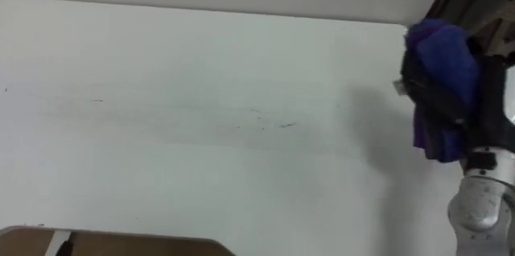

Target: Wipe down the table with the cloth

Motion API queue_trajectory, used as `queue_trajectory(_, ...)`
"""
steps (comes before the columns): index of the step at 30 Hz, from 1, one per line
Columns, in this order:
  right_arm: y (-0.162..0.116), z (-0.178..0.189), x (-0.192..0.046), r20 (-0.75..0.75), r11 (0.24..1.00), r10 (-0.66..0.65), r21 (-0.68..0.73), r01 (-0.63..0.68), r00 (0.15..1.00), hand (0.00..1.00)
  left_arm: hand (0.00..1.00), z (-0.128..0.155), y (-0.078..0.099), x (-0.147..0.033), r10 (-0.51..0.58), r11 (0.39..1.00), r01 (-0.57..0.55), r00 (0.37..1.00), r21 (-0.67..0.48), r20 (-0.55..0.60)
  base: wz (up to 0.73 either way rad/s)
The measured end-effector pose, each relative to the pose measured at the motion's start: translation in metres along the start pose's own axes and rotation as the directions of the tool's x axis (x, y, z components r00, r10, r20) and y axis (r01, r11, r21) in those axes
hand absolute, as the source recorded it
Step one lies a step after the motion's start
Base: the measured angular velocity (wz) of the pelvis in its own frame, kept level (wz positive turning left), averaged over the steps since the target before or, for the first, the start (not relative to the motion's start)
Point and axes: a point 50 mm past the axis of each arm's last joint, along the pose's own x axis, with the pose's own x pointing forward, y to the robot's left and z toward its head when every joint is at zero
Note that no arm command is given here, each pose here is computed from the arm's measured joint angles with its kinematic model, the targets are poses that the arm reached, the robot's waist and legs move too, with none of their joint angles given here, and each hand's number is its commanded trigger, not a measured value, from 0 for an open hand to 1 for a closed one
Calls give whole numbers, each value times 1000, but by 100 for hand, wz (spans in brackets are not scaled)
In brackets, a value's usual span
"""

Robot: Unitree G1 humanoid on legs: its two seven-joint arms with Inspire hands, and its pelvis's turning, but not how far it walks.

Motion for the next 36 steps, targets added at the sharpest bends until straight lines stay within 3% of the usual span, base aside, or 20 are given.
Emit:
queue_trajectory(8,-36,-59,-24,-298,966,-232,44,256,926,0,0,-3,5,-1,49,999,-49,999,-18,-8,-6)
queue_trajectory(13,-37,-88,-46,-457,942,-290,18,335,841,0,0,-3,7,-2,69,997,-69,998,-37,-13,-5)
queue_trajectory(19,-31,-125,-84,-674,927,-276,3,376,686,0,0,1,10,-4,91,995,-90,996,-49,16,0)
queue_trajectory(25,-21,-162,-138,-866,927,-224,-47,373,448,0,0,-4,10,-4,88,995,-89,996,-49,-9,-1)
queue_trajectory(28,-15,-176,-168,-922,958,-142,-37,283,361,0,0,-5,8,-4,71,996,-71,997,-50,-16,1)
queue_trajectory(32,2,-185,-210,-962,998,64,63,-10,267,0,0,-9,4,-4,45,998,-46,998,-31,-40,0)
queue_trajectory(36,28,-178,-234,-942,936,248,173,-307,227,0,0,-12,-5,-2,16,1000,-16,998,4,-64,0)
